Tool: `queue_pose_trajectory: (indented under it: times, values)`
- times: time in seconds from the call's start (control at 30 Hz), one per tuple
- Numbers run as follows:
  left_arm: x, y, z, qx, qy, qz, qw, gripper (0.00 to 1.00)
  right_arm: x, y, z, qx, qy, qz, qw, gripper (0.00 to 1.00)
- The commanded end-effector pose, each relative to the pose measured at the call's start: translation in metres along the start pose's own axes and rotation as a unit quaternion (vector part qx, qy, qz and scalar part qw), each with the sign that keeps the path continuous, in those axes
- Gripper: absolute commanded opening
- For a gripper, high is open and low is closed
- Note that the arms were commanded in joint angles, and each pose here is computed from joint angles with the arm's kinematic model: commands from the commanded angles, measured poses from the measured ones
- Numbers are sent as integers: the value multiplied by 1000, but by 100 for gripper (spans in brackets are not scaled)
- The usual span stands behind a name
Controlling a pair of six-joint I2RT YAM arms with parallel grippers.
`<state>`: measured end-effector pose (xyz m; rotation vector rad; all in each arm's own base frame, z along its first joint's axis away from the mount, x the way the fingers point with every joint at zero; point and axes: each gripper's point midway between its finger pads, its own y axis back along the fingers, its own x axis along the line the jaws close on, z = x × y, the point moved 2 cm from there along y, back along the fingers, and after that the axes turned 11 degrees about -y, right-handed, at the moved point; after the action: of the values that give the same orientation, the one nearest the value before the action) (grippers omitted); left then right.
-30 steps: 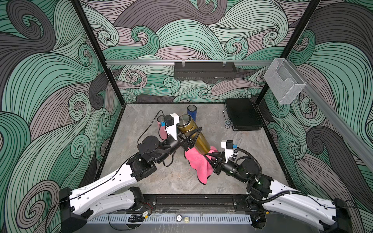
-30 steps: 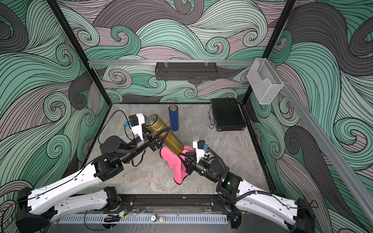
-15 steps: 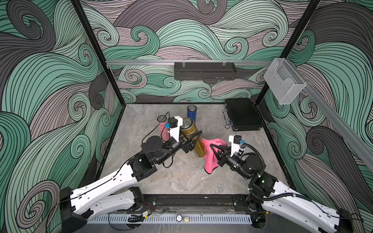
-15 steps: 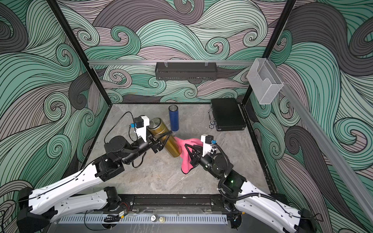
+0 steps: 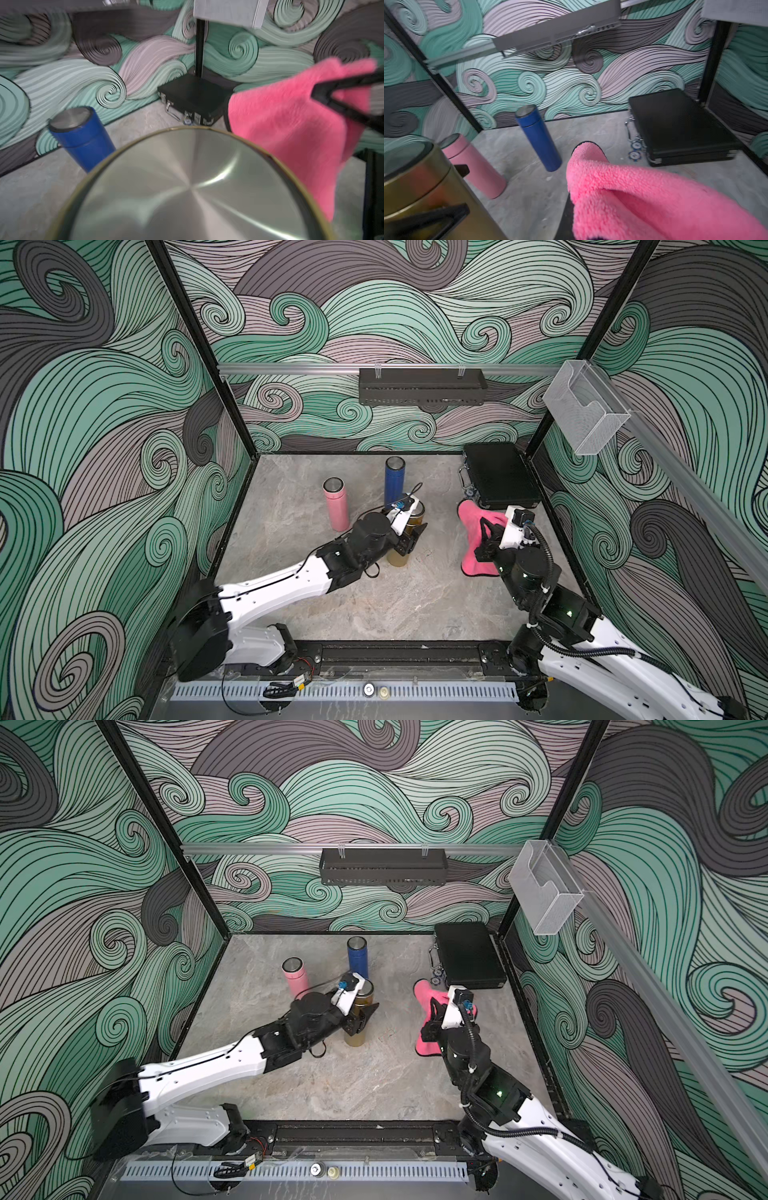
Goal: Wipe the surface of the thermos
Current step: Place the thermos at the center of the board.
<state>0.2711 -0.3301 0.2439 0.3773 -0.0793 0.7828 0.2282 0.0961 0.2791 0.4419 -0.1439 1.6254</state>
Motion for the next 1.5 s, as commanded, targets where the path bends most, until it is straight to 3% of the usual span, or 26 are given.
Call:
queue_pose_trajectory:
  times: [0.0, 0.13, 0.3, 0.77, 1.13, 1.27, 1.33, 1.4, 1.47]
  values:
    - [18, -22, 43, -62, 13, 37, 997, 0, -38, -3, -14, 8, 51, -90, 995, 0]
    - [36, -47, 17, -38, 40, 45, 997, 0, -58, -8, -28, 19, 42, -117, 992, 0]
    - [53, -50, -8, -52, 55, 49, 996, 0, -73, -17, -45, 10, 36, -125, 991, 0]
    - [41, -36, -37, -111, 80, 16, 990, 0, -80, -41, -79, 35, 36, -130, 990, 0]
    - [27, -31, -50, -106, 69, -19, 992, 0, -78, -45, -84, 45, 40, -126, 990, 0]
    - [18, -32, -51, -109, 59, -46, 991, 16, -78, -44, -85, 47, 40, -124, 990, 0]
    - [18, -32, -52, -109, 60, -46, 991, 17, -78, -44, -85, 49, 41, -123, 990, 0]
    - [18, -34, -53, -107, 60, -44, 992, 16, -78, -45, -85, 49, 41, -124, 990, 0]
    - [19, -36, -55, -106, 55, -40, 992, 4, -77, -45, -85, 49, 41, -123, 990, 0]
